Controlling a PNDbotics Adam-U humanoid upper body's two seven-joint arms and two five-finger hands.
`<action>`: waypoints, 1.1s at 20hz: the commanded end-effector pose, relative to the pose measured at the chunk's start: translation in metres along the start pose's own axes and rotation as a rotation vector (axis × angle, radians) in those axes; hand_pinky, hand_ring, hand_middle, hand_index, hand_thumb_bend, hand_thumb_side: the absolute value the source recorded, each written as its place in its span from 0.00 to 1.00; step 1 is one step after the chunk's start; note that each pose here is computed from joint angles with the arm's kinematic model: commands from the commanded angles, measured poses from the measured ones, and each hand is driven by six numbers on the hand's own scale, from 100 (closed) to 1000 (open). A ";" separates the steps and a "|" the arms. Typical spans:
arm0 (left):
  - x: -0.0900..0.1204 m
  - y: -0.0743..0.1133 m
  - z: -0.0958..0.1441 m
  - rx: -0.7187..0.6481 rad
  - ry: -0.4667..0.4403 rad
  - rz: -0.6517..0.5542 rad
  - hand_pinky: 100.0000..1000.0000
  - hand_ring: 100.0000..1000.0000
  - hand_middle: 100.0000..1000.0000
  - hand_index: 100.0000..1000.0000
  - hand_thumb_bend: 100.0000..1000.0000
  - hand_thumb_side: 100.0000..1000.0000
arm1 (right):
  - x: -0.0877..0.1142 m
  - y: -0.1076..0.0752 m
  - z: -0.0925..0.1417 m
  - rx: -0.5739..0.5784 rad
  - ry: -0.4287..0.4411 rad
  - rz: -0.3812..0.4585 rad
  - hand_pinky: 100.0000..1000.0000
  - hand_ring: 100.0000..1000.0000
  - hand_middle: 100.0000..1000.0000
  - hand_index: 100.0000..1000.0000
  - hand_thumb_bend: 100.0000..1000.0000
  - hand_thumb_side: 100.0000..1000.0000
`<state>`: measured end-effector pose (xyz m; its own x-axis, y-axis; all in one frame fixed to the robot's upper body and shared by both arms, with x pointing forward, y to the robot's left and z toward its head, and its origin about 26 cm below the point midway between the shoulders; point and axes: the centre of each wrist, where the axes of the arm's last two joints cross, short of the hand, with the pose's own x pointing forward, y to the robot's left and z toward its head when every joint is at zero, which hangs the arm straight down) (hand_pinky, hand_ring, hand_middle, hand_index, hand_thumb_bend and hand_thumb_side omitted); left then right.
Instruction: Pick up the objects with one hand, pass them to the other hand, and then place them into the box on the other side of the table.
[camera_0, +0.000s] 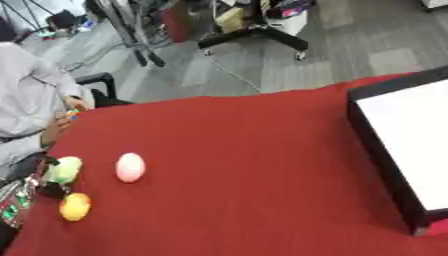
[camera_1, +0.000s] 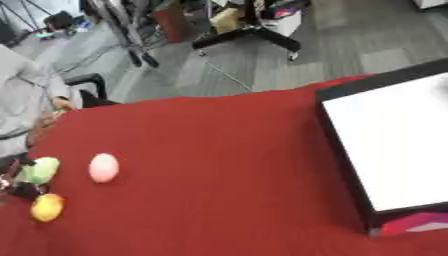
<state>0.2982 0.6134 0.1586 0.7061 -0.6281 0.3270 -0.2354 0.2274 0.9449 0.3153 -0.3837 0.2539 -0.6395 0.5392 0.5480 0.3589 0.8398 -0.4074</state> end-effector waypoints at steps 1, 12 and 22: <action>-0.001 0.017 -0.002 0.066 0.014 -0.017 0.73 0.75 0.67 0.63 0.16 0.00 | 0.007 -0.006 -0.003 -0.012 -0.025 0.017 0.94 1.00 1.00 0.96 0.51 0.31; 0.010 0.028 -0.002 0.200 0.013 0.010 0.62 0.55 0.45 0.51 0.17 0.00 | 0.006 -0.006 -0.002 -0.013 -0.017 0.010 0.94 1.00 1.00 0.96 0.50 0.31; 0.023 0.035 0.000 0.235 -0.029 -0.004 0.52 0.42 0.33 0.37 0.23 0.00 | 0.005 -0.006 -0.001 -0.014 -0.010 -0.001 0.95 1.00 1.00 0.96 0.49 0.32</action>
<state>0.3127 0.5978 0.1751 0.6840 -0.6462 0.3384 -0.3634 0.1004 0.9262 0.3146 -0.3845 0.2495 -0.6322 0.5285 0.5666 0.3546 0.8475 -0.3950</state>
